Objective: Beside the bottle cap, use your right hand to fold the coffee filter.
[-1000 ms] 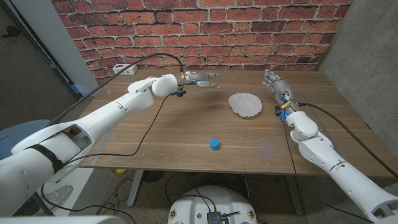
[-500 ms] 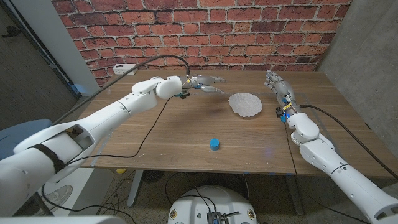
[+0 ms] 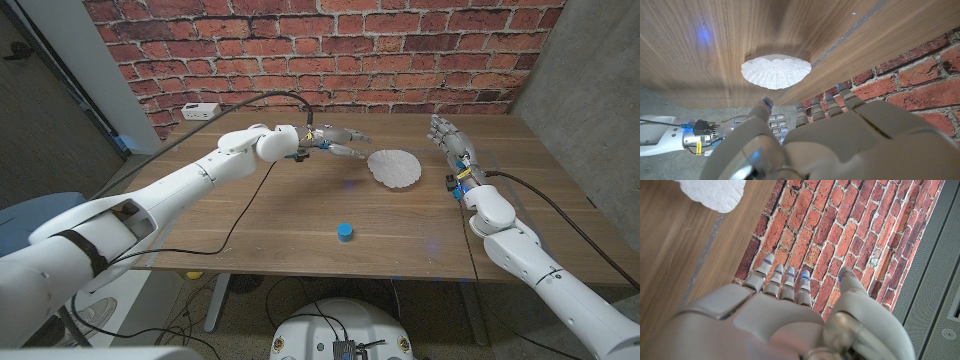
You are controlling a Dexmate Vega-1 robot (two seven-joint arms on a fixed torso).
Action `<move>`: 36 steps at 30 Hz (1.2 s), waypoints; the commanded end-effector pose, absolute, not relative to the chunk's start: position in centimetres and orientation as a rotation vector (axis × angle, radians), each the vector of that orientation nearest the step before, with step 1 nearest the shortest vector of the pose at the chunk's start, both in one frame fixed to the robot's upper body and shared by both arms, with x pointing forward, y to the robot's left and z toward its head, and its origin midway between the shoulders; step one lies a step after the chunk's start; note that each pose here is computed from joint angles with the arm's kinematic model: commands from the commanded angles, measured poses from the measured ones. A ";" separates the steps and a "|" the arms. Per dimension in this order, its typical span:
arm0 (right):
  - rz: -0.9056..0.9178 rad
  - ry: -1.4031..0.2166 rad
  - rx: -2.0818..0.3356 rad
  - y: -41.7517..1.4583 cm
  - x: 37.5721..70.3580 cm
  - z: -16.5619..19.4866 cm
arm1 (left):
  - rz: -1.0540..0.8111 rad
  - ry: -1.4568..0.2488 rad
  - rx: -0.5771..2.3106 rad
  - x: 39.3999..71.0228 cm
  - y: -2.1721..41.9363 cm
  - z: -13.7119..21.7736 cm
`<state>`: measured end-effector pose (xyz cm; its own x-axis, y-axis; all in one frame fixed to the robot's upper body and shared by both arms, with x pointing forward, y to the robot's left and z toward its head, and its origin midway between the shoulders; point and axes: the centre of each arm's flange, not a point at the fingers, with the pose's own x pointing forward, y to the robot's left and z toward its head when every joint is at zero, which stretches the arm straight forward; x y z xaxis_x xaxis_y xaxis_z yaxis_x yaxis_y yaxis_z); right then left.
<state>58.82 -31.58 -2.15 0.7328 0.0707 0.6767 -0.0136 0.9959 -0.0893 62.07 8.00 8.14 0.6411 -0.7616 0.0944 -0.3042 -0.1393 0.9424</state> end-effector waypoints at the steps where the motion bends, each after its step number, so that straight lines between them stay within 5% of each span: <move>1: 0.030 -0.744 -0.073 -31.9 58.2 -2.7 | -0.527 -0.878 1.774 62.3 7.1 7.2; 36: 0.000 -0.717 -0.040 -32.7 58.9 -4.1 | -0.560 -0.922 1.939 65.6 4.5 5.4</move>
<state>58.46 -32.45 -3.84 0.7487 0.0273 0.6624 0.0113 0.9985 -0.0539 64.61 5.33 5.91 0.6256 -0.7801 0.0067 -0.3681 -0.2875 0.8842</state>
